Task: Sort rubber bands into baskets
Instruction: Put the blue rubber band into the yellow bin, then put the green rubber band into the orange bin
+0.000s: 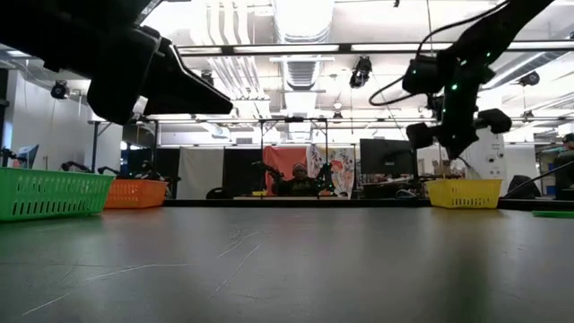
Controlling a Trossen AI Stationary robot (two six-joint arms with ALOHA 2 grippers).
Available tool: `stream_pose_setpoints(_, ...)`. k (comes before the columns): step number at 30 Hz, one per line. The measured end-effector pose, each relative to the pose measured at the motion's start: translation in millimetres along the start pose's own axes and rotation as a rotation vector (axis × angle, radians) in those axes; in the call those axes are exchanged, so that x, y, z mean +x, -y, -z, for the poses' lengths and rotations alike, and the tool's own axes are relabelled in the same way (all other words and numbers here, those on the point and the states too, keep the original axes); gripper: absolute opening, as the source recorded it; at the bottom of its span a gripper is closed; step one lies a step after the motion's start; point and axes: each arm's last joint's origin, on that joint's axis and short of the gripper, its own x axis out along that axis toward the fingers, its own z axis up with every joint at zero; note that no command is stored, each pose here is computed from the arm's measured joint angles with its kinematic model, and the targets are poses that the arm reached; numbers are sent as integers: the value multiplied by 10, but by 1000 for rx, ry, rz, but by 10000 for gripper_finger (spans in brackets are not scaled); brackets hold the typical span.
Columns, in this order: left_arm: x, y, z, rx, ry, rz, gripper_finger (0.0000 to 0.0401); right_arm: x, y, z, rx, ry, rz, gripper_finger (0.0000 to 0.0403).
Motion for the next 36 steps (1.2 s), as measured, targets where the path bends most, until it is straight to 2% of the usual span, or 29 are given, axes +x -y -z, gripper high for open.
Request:
stream_pose_setpoints(4, -2, -8, 41, 11, -7, -1, 130, 135, -103, 46, 32, -8, -6, 9)
stream_pose_setpoints(9, -3, -11, 60, 17, -10, -2, 130, 321, -139, 201, 36, -45, 87, 9)
stream_pose_setpoints(14, -4, -11, 59, 18, -9, -2, 130, 431, -186, 289, 89, -65, 126, 17)
stream_pose_setpoints(26, -4, -11, 60, 26, -10, -2, 130, 462, -215, 330, 20, -79, 137, 116)
stream_pose_setpoints(31, -4, -11, 60, 26, -10, -2, 130, 124, -291, 88, -103, 7, 2, 146)
stream_pose_setpoints(36, 8, -16, 62, 39, -12, 9, 130, -450, -353, 46, -290, 95, -263, 161)
